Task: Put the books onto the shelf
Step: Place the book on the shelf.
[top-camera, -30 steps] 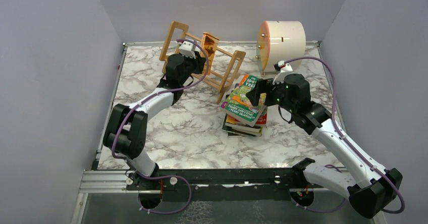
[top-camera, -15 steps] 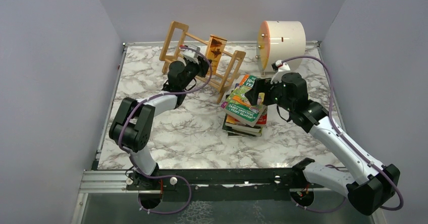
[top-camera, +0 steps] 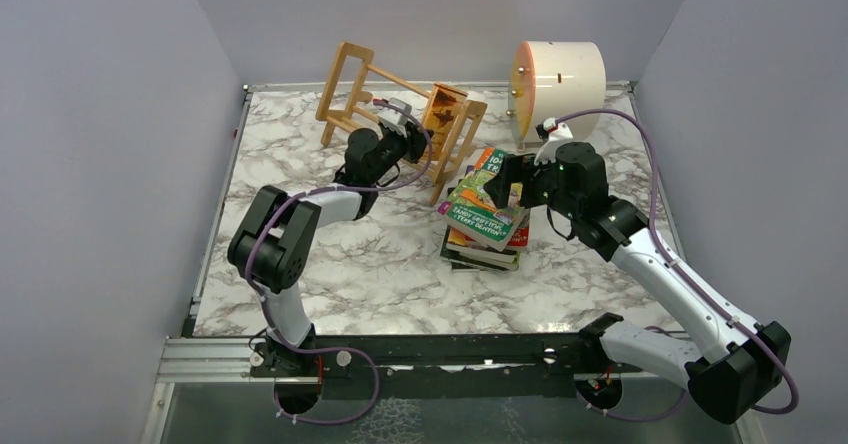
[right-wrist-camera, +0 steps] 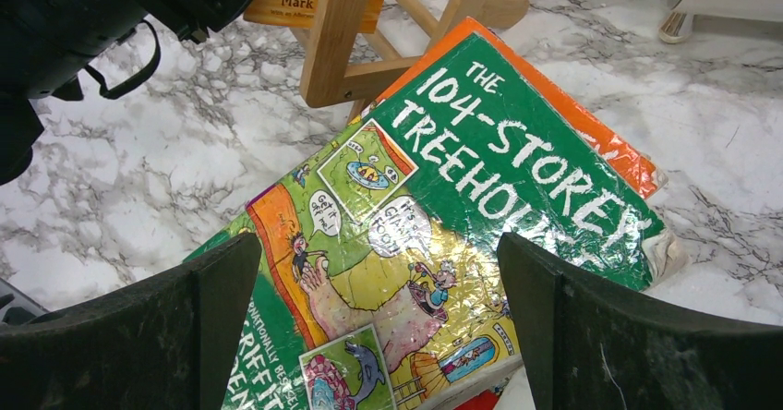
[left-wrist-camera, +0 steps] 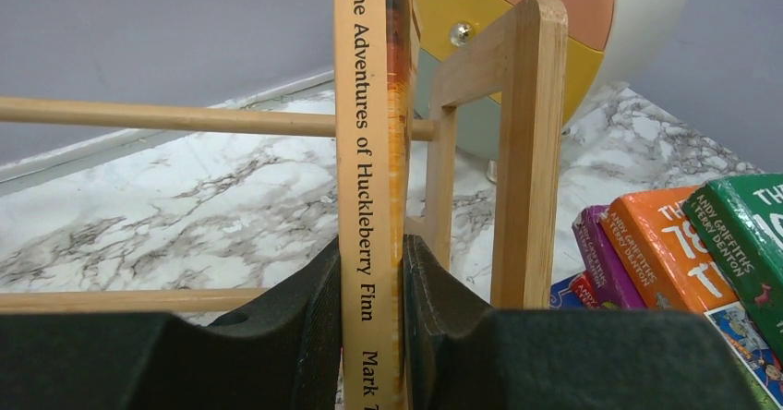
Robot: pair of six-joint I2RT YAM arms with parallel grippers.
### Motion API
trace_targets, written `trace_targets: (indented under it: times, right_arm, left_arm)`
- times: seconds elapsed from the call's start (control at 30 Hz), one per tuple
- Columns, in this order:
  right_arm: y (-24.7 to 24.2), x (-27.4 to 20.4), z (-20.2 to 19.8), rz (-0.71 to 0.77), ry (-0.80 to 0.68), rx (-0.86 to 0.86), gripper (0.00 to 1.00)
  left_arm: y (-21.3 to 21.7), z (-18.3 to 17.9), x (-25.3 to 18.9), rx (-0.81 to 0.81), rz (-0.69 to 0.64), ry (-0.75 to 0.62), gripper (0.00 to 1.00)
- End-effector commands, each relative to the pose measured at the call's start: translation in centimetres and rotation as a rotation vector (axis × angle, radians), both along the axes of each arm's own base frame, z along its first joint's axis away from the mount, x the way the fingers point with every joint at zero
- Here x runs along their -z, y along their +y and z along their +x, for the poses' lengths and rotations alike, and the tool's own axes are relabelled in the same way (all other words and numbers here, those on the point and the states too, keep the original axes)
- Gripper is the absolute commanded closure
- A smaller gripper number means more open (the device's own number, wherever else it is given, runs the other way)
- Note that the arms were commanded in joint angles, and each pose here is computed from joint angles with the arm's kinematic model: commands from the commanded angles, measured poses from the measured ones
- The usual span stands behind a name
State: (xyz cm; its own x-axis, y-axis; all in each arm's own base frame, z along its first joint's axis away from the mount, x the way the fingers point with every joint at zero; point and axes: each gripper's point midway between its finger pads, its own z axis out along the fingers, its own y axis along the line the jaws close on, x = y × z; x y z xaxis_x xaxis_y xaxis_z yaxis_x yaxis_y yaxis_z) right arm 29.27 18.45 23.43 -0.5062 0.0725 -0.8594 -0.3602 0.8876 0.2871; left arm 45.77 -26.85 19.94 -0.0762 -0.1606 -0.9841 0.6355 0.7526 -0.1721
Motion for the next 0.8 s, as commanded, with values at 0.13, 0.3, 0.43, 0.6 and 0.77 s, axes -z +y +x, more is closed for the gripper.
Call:
trace_targets:
  times: [0.13, 0.3, 0.43, 0.6, 0.77]
  right_arm:
    - [-0.4, 0.2, 0.3, -0.022, 0.007, 0.03, 0.0]
    - [-0.5, 0.4, 0.3, -0.025, 0.011, 0.031, 0.01]
    - [-0.5, 0.4, 0.3, -0.026, 0.012, 0.031, 0.0]
    - [-0.5, 0.4, 0.2, -0.026, 0.014, 0.031, 0.01]
    - [-0.5, 0.5, 0.2, -0.025, 0.017, 0.032, 0.0]
  left_arm:
    - [-1.7, -0.2, -1.4, 0.057, -0.032, -0.096, 1.0]
    - [-2.1, -0.3, -0.7, 0.068, -0.031, -0.107, 1.0]
    - [-2.4, -0.4, 0.0, 0.079, -0.034, -0.097, 1.0]
    - [-2.7, -0.6, 0.6, 0.092, -0.04, -0.093, 1.0]
    - [-3.0, -0.9, 1.3, 0.11, -0.043, -0.086, 1.0]
